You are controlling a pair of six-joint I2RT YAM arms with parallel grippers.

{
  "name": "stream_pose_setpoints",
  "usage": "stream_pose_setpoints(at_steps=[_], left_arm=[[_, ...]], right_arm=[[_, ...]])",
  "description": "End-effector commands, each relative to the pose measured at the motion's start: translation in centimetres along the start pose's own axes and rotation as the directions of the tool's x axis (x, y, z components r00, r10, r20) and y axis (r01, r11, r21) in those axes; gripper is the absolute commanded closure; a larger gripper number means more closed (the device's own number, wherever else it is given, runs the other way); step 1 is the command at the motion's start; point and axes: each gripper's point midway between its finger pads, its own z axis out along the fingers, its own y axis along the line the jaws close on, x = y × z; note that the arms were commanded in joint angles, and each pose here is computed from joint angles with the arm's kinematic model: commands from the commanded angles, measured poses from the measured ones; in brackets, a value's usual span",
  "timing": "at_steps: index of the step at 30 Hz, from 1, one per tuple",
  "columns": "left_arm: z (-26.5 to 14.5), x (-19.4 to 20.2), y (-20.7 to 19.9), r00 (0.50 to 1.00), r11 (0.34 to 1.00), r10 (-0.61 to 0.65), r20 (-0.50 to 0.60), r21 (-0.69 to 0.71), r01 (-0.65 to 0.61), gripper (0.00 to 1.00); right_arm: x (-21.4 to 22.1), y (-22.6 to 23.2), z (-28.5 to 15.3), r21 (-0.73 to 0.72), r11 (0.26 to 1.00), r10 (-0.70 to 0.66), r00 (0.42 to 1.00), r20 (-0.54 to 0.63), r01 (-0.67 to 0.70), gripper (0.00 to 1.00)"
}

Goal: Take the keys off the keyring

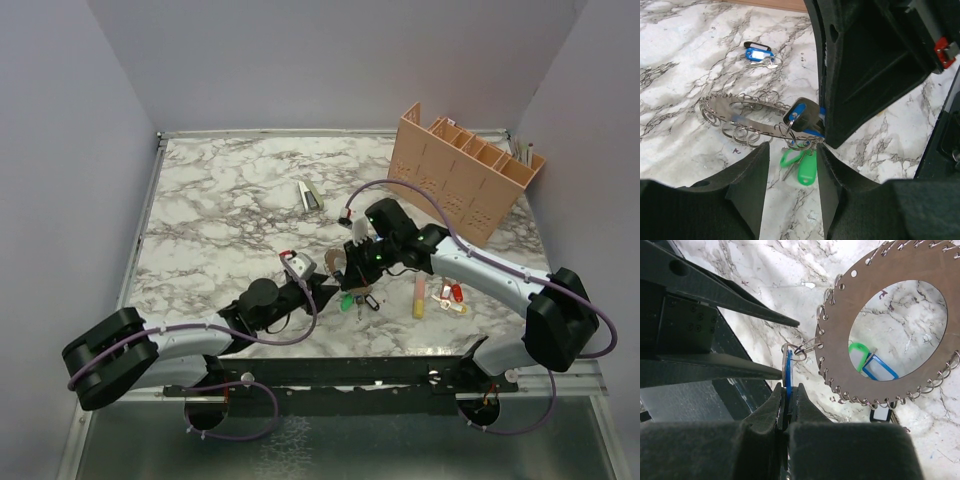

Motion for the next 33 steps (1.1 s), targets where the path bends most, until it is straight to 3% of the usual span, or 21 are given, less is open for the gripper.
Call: stream_pose_setpoints(at_steps=[1, 6, 13, 26, 33], left_arm=[[1.2, -0.9, 0.5, 1.000, 0.999, -0.015, 0.016, -0.048, 0.016, 0.58], [2.1, -0.6, 1.2, 1.000, 0.997, 0.017, 0.010, -0.081, -0.016, 0.66], [1.9, 1.0, 1.1, 0.999, 0.998, 0.036, -0.003, -0.055, -0.036, 1.00], [0.4, 0.8, -1.0, 0.995, 0.996, 0.091, 0.029, 0.025, -0.091, 1.00], [0.6, 0.6, -1.3, 0.995, 0.995, 0.094, 0.038, 0.018, -0.095, 1.00]], right_arm=[[-0.3, 0.5, -0.4, 0.002, 1.000, -0.021, 1.000, 0.009, 0.021, 0.99], [-0.2, 0.7, -0.3, -0.006, 1.000, -0.020, 1.000, 0.008, 0.020, 1.00], [0.2, 0.1, -1.0, 0.043, 0.999, -0.014, 0.999, 0.028, 0.013, 1.00], [0.3, -2.0, -1.0, 0.151, 0.988, 0.022, 0.999, 0.023, -0.025, 0.99], [1.4, -2.0, -0.3, 0.129, 0.991, 0.039, 0.999, -0.014, -0.037, 1.00]])
